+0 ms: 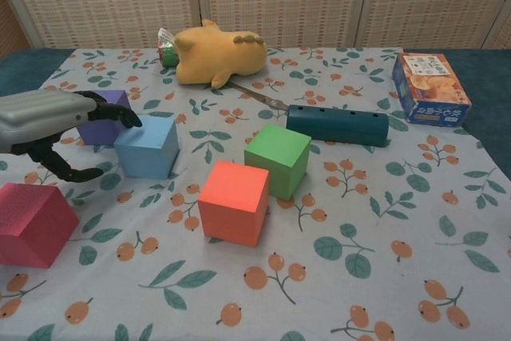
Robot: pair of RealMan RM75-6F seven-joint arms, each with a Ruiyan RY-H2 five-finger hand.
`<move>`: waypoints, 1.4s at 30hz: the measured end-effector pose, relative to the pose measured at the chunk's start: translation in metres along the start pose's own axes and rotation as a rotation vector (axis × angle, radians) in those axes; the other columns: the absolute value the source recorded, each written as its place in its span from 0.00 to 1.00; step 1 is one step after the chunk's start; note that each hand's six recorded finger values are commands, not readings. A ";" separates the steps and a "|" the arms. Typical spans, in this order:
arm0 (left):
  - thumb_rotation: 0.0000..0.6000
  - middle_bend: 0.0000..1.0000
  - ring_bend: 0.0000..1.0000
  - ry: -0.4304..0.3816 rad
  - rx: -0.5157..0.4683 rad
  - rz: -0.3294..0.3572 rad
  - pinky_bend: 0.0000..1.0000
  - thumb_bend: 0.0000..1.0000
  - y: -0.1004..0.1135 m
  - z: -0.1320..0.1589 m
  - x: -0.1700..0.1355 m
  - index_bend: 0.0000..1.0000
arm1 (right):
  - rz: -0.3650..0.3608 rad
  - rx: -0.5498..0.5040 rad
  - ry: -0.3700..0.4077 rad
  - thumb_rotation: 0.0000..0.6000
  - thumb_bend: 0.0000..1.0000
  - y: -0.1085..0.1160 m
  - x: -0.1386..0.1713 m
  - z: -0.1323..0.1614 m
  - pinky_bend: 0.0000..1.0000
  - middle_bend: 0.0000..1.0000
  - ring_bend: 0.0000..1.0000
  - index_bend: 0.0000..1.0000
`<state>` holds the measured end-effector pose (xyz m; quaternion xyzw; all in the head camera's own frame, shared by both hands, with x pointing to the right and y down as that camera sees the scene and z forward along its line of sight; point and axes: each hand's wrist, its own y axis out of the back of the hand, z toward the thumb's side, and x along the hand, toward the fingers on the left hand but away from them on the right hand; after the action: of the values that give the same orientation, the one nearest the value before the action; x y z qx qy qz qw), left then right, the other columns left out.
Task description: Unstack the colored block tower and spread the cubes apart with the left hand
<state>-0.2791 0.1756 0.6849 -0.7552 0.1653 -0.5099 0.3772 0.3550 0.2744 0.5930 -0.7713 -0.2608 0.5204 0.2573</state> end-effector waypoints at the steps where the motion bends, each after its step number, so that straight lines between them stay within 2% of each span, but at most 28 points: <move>1: 1.00 0.19 0.16 -0.014 0.002 0.004 0.09 0.35 0.001 0.006 0.001 0.18 | 0.000 0.000 0.000 1.00 0.19 0.000 0.000 0.000 0.00 0.00 0.00 0.00; 9: 1.00 0.17 0.15 -0.114 0.024 0.075 0.09 0.35 0.017 0.043 -0.004 0.14 | 0.005 0.000 -0.001 1.00 0.19 -0.001 -0.001 -0.001 0.00 0.00 0.00 0.00; 15: 1.00 0.15 0.13 -0.149 0.042 0.157 0.09 0.35 0.033 0.052 -0.019 0.12 | 0.005 0.003 0.000 1.00 0.19 -0.002 -0.001 0.000 0.00 0.00 0.00 0.00; 19: 1.00 0.15 0.16 -0.169 0.043 0.189 0.09 0.35 0.040 0.053 -0.037 0.11 | 0.008 0.003 -0.002 1.00 0.19 -0.003 -0.001 0.000 0.00 0.00 0.00 0.00; 23: 1.00 0.13 0.13 -0.169 0.044 0.213 0.09 0.35 0.042 0.048 -0.057 0.03 | 0.006 0.006 0.003 1.00 0.19 -0.003 -0.001 0.001 0.00 0.00 0.00 0.00; 29: 1.00 0.01 0.00 -0.095 0.011 0.285 0.03 0.36 0.042 0.021 -0.093 0.00 | -0.026 0.013 0.004 1.00 0.19 0.003 0.002 0.002 0.00 0.00 0.00 0.00; 36: 1.00 0.00 0.00 0.086 -0.051 0.463 0.00 0.36 0.028 -0.043 -0.160 0.00 | -0.139 0.068 -0.005 1.00 0.19 0.018 0.009 0.004 0.00 0.00 0.00 0.00; 42: 1.00 0.00 0.00 0.171 -0.130 0.499 0.00 0.36 0.015 -0.077 -0.200 0.00 | -0.177 0.078 -0.019 1.00 0.19 0.022 0.012 0.004 0.00 0.00 0.00 0.00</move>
<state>-0.4309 0.2613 0.5599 -0.6680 0.4098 -0.4515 0.4265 0.3578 0.2671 0.5688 -0.7298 -0.3098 0.5125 0.3296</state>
